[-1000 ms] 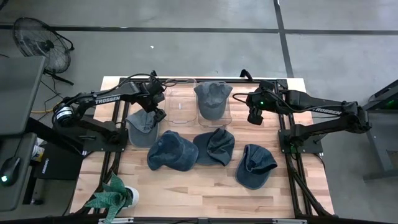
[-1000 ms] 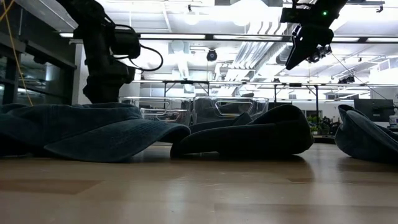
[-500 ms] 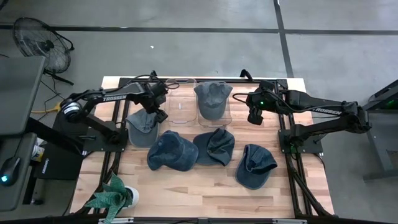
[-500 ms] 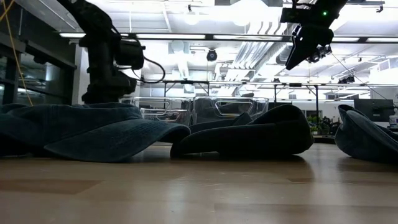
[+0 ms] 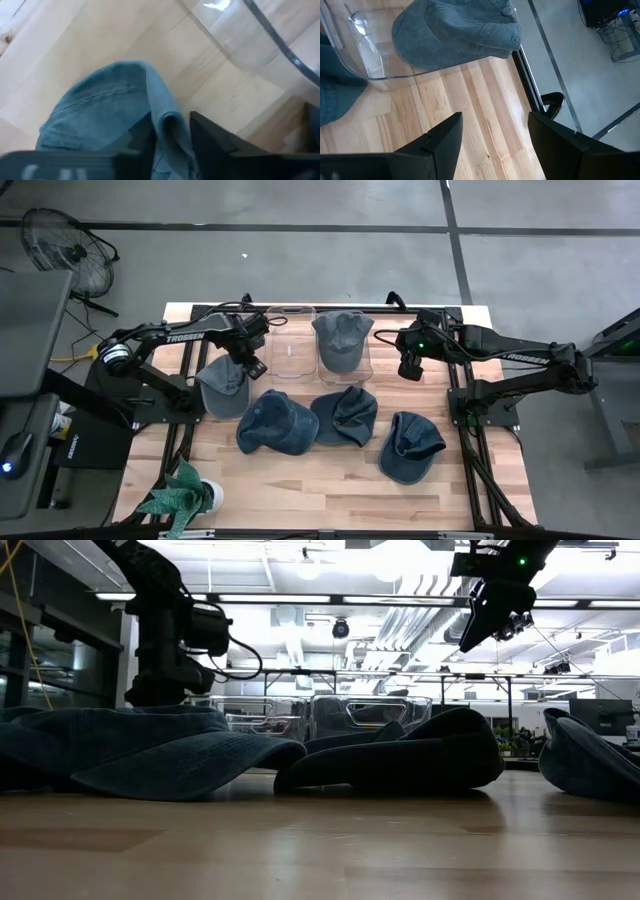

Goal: Pick & Place hat
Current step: Put the gray cap into the right transparent bin

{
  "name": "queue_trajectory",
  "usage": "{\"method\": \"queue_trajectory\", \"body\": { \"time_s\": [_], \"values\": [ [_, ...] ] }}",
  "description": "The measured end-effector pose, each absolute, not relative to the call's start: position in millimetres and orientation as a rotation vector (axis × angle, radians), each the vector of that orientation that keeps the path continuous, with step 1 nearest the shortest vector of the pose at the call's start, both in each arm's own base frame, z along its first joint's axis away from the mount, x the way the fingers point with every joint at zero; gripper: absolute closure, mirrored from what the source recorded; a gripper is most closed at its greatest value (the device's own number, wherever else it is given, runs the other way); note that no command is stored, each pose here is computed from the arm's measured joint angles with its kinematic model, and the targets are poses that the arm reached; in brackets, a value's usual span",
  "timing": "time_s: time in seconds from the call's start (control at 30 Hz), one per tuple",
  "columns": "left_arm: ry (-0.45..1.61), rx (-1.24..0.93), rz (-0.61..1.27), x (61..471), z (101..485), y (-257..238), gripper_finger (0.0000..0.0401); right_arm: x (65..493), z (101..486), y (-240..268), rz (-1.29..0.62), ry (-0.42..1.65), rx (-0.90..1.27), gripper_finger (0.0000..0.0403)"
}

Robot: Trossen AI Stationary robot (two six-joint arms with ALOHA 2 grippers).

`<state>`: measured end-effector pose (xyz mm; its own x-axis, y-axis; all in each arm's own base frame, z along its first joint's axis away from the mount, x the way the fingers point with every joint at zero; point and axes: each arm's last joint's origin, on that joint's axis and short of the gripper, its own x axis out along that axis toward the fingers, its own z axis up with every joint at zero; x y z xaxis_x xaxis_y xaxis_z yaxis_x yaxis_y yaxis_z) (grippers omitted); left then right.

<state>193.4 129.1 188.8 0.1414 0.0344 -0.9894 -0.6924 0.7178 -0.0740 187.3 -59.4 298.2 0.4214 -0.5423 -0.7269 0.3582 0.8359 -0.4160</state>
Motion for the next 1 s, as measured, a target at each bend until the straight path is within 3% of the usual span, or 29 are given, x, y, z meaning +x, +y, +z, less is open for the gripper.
{"method": "queue_trajectory", "body": {
  "time_s": [0.17, 0.6, 1.0],
  "values": [
    [1.347, -0.608, 0.536, 193.0, 188.8, 128.0, 0.0387, 187.3, 298.2, -59.4, -0.569, 0.986, -0.209, 0.0182],
    [1.419, -0.557, 0.573, 182.9, 202.5, 123.6, 0.0392, 187.4, 298.3, -59.4, -0.569, 0.985, -0.208, 0.0182],
    [1.304, -0.393, 0.729, 177.5, 311.6, 126.0, 0.0393, 187.5, 298.2, -59.2, -0.574, 0.979, -0.188, 0.0182]
  ]
}}
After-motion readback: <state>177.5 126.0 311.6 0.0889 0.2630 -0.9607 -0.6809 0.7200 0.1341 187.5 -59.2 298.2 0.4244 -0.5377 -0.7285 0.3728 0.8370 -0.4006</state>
